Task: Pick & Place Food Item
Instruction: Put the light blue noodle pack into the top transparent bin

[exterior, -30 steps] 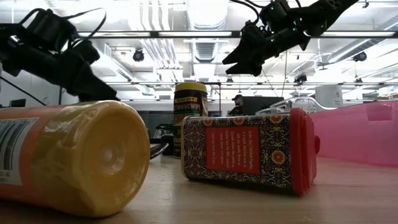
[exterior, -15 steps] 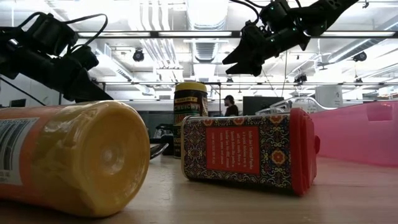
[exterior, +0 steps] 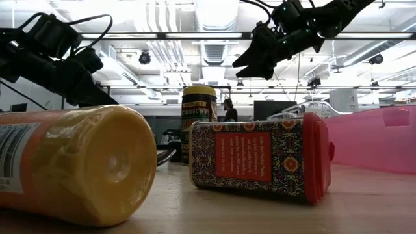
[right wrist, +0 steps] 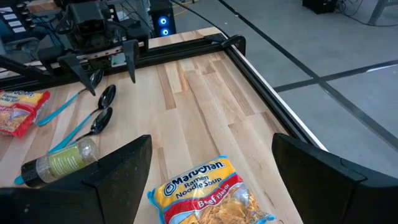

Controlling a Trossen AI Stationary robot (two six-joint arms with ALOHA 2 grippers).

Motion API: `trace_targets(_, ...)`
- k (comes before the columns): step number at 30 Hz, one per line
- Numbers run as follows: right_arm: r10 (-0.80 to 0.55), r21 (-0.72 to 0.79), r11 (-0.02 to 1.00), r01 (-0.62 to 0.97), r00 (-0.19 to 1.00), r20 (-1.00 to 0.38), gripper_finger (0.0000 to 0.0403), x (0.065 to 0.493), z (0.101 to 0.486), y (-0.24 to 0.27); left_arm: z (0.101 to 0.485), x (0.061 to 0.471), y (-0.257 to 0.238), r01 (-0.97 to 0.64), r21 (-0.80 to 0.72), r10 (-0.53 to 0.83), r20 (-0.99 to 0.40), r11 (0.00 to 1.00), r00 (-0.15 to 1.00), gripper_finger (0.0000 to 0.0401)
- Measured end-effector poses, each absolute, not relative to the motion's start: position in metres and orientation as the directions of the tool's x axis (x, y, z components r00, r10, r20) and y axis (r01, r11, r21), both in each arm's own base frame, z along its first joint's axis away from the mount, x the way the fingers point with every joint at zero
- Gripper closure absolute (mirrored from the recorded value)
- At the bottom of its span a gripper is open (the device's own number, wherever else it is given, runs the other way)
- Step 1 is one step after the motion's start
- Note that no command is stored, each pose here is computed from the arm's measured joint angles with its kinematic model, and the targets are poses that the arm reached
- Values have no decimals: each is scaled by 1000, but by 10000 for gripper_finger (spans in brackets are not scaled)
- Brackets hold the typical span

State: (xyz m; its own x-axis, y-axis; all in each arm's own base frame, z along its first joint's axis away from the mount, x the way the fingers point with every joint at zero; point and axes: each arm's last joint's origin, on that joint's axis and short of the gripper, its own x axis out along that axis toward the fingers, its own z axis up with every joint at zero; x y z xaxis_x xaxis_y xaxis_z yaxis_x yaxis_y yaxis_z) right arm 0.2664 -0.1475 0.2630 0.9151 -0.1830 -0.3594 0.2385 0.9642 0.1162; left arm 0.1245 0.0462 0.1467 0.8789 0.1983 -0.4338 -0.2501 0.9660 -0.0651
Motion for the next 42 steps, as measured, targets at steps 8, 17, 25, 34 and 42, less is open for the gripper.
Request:
trace_targets(8,-183,113,965,238,915,-360,74,266,263,-147,147,125,46,-250,-65,198,-434,966,879,54)
trace_targets(17,-183,176,950,259,915,-359,74,266,263,-147,147,125,46,-250,-65,198,-434,966,879,54)
trace_targets(25,-179,172,953,248,923,-340,74,273,260,-148,147,125,46,-250,-65,198,-434,966,879,54)
trace_targets(34,-134,112,975,191,911,-390,74,313,244,-156,147,125,46,-250,-66,198,-435,966,878,54)
trace_targets(42,-85,151,967,205,820,-566,74,356,227,-178,147,124,46,-251,-66,198,-435,966,878,54)
